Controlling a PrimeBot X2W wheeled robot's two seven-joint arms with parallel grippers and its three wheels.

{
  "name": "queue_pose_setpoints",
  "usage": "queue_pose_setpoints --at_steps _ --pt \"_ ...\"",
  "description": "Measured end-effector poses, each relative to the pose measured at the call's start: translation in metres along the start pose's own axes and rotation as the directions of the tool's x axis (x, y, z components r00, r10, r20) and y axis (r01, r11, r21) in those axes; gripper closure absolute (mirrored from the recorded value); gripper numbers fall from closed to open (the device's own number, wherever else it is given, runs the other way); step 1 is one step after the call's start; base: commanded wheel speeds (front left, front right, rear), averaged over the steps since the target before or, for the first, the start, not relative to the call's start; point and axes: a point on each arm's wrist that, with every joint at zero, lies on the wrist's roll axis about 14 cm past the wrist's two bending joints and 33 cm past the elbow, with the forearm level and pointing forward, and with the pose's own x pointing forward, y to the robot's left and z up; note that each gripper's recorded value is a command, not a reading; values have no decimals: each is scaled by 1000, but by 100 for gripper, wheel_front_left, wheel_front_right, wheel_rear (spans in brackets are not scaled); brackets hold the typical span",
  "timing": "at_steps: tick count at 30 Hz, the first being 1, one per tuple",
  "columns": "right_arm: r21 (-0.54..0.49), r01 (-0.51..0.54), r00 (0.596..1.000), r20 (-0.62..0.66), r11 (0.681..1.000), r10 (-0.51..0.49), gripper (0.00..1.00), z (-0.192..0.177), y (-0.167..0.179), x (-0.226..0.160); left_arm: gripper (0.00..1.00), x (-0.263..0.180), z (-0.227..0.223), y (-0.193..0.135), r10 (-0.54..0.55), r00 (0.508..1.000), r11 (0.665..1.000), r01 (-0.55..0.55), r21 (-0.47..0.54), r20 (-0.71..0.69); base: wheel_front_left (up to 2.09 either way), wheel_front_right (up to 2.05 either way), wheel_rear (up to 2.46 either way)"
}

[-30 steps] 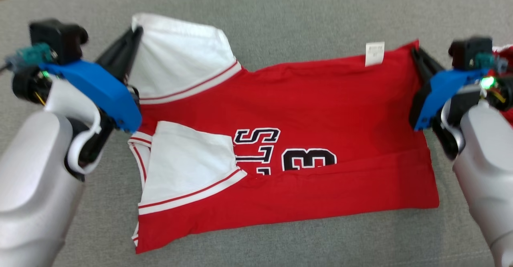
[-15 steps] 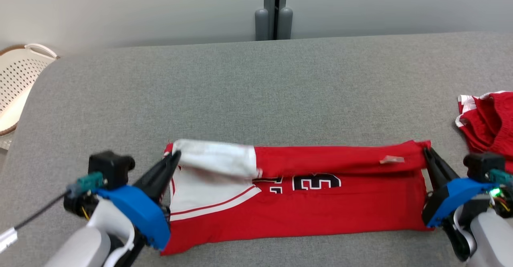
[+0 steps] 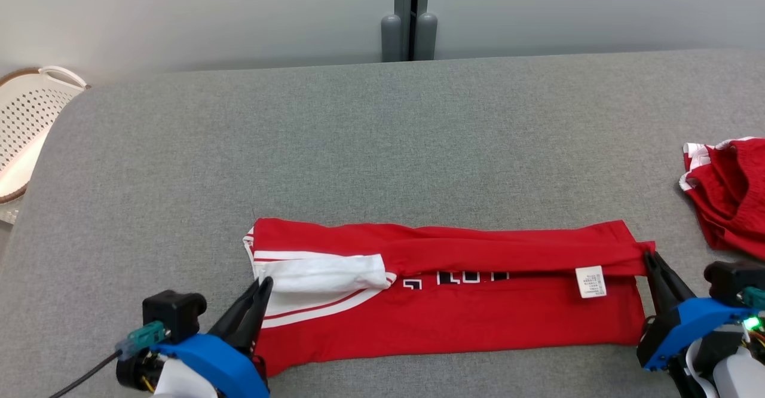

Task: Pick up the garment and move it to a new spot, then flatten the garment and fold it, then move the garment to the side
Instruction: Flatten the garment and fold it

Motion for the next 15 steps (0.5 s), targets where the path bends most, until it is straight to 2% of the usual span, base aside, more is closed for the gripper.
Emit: queue_pose_setpoints --at_steps 10,15 --pt "49 82 995 56 995 -85 0 3 -16 -29 0 -28 16 22 176 969 982 -161 -96 173 0 0 0" --pt "20 89 994 63 996 -90 0 16 -16 -33 0 -37 24 32 236 946 971 -221 -93 220 0 0 0"
